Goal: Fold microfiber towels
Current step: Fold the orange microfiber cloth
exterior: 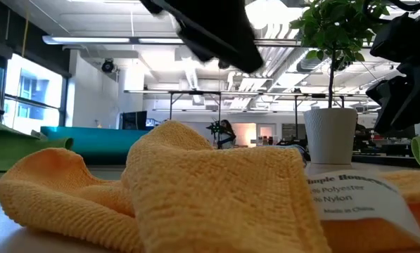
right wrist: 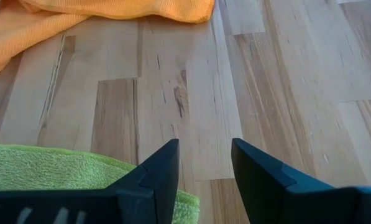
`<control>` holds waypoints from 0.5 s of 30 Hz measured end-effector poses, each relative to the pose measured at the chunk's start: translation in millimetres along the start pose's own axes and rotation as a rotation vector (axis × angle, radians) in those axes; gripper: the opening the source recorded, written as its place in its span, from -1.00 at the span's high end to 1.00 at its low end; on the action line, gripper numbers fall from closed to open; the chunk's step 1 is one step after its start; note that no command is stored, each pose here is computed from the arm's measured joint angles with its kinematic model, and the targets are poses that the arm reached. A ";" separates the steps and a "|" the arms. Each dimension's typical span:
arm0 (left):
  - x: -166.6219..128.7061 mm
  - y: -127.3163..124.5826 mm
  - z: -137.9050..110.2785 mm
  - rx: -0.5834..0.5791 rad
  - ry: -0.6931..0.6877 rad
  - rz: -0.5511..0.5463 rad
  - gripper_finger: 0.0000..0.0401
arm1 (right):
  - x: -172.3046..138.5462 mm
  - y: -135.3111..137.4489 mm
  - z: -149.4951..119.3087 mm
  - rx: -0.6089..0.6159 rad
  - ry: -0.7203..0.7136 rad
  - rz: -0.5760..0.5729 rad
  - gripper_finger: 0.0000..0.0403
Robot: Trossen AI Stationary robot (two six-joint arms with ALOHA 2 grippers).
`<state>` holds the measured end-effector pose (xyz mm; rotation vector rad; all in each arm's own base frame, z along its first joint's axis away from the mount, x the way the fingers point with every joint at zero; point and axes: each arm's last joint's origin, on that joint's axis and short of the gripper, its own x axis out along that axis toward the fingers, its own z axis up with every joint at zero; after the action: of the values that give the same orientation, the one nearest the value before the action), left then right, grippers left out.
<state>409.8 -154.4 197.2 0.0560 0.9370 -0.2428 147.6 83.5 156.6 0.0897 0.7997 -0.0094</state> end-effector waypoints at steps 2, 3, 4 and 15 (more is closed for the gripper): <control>-6.0 -10.2 -0.2 0.126 0.052 -0.029 0.41 | 0.0 0.0 0.1 0.000 0.000 0.000 0.31; -7.2 -14.5 -2.5 0.185 0.072 -0.038 0.42 | 0.0 0.0 0.1 0.000 0.000 0.000 0.31; -7.5 -18.6 -4.8 0.237 0.088 -0.044 0.43 | 0.0 0.0 0.0 0.000 0.000 0.000 0.31; -8.8 -25.9 -14.0 0.260 0.165 -0.016 0.45 | 0.0 0.1 0.0 0.000 0.000 0.000 0.31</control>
<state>387.8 -175.9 197.4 0.3124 1.0660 -0.3785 147.6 83.6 156.6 0.0896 0.7995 -0.0091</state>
